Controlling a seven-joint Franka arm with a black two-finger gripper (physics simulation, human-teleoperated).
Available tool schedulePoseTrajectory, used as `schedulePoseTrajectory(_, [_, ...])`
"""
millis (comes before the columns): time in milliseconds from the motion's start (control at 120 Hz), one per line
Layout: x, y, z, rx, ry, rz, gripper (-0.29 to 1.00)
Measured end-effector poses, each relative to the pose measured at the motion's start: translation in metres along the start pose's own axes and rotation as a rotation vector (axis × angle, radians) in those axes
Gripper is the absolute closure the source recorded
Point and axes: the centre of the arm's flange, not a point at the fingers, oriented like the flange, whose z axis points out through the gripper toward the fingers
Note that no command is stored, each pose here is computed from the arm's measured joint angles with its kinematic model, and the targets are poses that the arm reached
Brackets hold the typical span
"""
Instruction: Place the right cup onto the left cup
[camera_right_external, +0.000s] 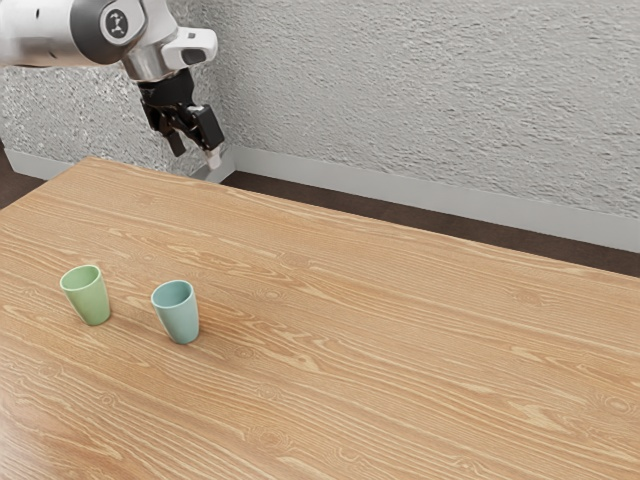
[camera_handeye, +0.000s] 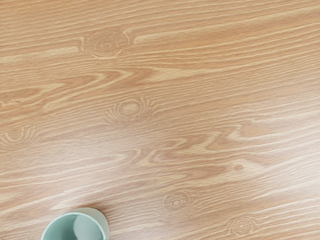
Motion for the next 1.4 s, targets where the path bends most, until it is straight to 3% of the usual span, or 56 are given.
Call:
schedulePoseTrajectory(275, [-0.001, 0.001, 0.008, -0.004, -0.018, -0.02, 0.0])
schedulePoseTrajectory(508, [-0.031, -0.012, 0.071, -0.035, -0.12, -0.072, 0.0])
schedulePoseTrajectory(842, [-0.071, -0.062, 0.172, -0.026, -0.155, -0.196, 0.0])
schedulePoseTrajectory(1142, [-0.056, -0.075, 0.255, -0.006, -0.146, -0.216, 0.0])
schedulePoseTrajectory(1400, [-0.063, -0.073, 0.272, 0.0, -0.135, -0.221, 0.0])
